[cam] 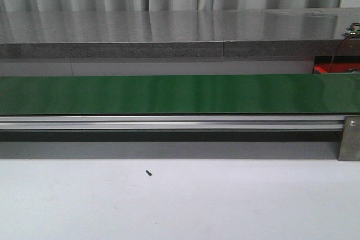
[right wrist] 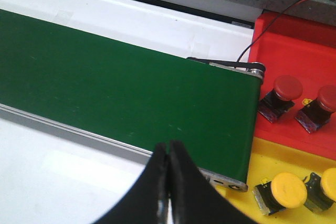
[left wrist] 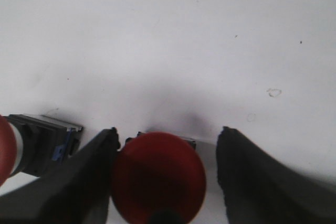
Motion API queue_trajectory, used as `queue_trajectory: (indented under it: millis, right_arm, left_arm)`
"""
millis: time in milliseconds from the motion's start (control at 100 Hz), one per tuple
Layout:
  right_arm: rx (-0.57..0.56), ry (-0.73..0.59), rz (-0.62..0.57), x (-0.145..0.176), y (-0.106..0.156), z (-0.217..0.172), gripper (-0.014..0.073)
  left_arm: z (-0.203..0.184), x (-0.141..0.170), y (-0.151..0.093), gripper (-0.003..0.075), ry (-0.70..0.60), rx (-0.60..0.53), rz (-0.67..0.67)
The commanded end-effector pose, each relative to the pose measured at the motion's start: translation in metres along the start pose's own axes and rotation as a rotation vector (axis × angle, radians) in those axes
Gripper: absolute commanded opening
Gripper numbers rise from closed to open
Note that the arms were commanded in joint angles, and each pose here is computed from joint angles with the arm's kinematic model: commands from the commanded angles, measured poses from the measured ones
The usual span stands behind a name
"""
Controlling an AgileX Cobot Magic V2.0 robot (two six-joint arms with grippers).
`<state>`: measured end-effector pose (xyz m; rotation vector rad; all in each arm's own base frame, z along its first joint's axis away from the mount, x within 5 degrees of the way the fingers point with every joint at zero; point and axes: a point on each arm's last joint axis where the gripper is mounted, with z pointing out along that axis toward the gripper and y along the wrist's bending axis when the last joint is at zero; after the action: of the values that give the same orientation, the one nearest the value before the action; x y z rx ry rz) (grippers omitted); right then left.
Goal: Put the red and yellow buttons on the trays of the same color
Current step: 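Grasp a red push-button on the table with the left gripper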
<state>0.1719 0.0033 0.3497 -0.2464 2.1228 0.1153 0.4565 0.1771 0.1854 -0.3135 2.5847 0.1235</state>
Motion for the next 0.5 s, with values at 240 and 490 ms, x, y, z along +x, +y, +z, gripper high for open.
queue_trajectory:
  millis: [240,490]
  right_arm:
    - [0.021,-0.083,0.001,-0.011,-0.001,-0.007,-0.0118]
    - [0.021,-0.083,0.001,-0.011,-0.001,-0.007,-0.0118]
  left_arm:
    - [-0.040,-0.026,0.003,0.0190,-0.149,-0.025,0.004]
    - [-0.095,-0.035,-0.001,0.0190,-0.195,0.000,-0.018]
